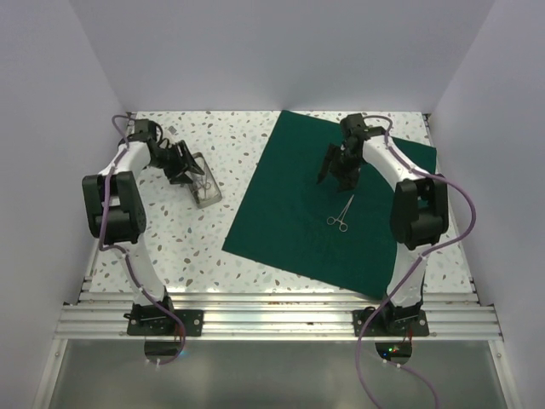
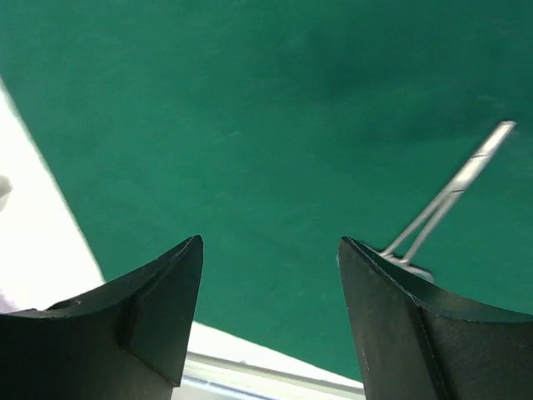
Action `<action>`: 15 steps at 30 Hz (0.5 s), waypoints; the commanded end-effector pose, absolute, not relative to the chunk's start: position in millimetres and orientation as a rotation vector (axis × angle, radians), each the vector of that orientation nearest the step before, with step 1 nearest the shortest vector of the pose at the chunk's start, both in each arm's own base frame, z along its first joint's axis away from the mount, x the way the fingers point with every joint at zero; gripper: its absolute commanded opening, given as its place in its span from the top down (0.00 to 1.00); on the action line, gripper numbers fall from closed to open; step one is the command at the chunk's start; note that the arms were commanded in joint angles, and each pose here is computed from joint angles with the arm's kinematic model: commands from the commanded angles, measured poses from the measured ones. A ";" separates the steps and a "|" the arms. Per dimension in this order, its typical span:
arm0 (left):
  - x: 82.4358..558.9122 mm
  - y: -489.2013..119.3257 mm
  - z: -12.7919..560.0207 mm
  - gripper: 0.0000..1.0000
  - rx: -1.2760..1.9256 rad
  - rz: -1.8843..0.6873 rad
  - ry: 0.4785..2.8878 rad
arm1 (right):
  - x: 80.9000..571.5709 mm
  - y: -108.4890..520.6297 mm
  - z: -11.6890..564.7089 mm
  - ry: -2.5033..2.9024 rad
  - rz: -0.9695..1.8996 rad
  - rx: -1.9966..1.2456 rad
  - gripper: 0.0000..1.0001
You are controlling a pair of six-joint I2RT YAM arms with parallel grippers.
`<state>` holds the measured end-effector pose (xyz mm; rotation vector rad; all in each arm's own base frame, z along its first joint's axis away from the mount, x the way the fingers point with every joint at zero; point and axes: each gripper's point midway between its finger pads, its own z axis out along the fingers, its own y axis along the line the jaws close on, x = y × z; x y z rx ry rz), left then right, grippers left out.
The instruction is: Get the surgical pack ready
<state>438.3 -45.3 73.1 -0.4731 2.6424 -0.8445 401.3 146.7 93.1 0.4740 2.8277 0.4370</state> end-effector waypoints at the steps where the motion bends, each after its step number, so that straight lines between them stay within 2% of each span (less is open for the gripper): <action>1: 437.8 -36.5 119.2 0.42 -0.394 -0.767 2.574 | 401.9 128.6 85.8 2.844 0.274 0.538 0.31; 8: 424.7 -47.9 130.9 0.43 -0.367 -0.806 2.519 | 402.7 107.4 59.2 2.891 0.054 0.600 0.39; 15: 409.2 -92.7 128.3 0.44 -0.272 -0.873 2.539 | 395.4 87.2 48.3 2.907 -0.135 0.635 0.46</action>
